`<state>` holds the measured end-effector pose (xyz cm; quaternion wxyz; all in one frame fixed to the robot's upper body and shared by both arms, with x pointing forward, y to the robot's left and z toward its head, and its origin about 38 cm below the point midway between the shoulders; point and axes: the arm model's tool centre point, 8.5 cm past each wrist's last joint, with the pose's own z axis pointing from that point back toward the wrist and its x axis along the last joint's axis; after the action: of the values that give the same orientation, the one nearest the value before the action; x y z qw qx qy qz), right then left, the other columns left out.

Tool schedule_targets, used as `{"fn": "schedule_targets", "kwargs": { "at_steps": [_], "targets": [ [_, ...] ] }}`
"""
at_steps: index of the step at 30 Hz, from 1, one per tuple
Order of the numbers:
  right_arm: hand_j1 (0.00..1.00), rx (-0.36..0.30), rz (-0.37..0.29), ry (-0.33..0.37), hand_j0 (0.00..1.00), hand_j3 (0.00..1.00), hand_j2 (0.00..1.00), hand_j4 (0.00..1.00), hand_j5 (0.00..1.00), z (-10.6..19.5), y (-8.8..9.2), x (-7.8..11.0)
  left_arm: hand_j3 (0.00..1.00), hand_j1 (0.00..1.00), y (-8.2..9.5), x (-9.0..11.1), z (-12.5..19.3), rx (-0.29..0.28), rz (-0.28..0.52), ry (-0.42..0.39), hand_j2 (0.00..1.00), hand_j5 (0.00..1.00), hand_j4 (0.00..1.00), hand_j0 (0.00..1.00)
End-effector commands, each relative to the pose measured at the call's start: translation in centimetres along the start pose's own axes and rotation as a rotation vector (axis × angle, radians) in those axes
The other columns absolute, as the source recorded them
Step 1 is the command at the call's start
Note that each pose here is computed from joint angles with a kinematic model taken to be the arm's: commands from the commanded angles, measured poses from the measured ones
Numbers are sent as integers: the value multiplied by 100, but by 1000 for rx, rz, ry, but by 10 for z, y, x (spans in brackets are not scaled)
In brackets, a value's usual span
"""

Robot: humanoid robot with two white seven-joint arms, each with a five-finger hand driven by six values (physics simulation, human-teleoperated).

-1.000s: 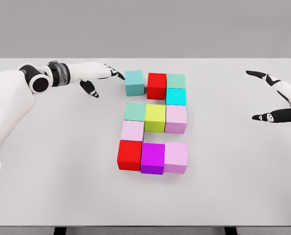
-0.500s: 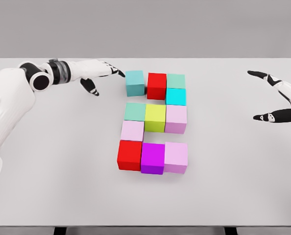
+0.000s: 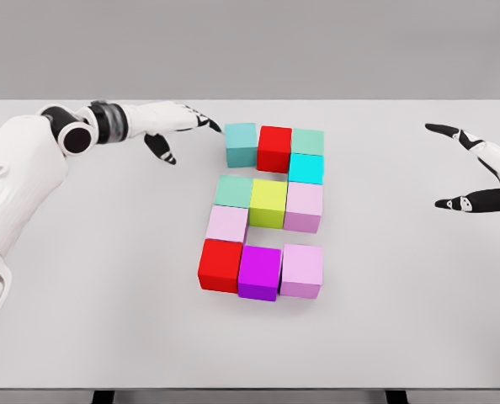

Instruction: Assemble the squares on the desktop into the number 2

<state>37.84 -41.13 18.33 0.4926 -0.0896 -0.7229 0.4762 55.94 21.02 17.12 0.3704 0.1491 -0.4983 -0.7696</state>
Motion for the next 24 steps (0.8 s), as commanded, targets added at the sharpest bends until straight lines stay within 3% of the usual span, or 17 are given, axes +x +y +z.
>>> {"fn": "schedule_targets", "kwargs": {
  "at_steps": [1, 7, 13, 19, 24],
  "targets": [
    [100, -5, -6, 0, 100, 100, 100, 100, 100, 0, -1, 0, 94, 94, -2, -6, 4, 4, 16, 14, 94, 94, 94, 94],
    [100, -5, -6, 0, 100, 100, 100, 100, 100, 0, -1, 0, 100, 100, -3, -21, 19, 9, 27, 45, 100, 100, 100, 100],
    [100, -7, -6, -3, 100, 100, 100, 100, 100, 0, -1, 1, 100, 100, -5, -64, 75, 75, 112, 122, 100, 100, 100, 100],
    [100, -6, -5, -2, 100, 100, 100, 100, 100, 0, -2, 1, 100, 100, 9, -61, 95, 129, 78, 91, 100, 100, 100, 100],
    [100, -5, -7, -3, 100, 100, 100, 100, 100, 0, -1, 1, 100, 100, -9, -57, 115, 110, 48, 77, 100, 100, 100, 100]
  ]
}}
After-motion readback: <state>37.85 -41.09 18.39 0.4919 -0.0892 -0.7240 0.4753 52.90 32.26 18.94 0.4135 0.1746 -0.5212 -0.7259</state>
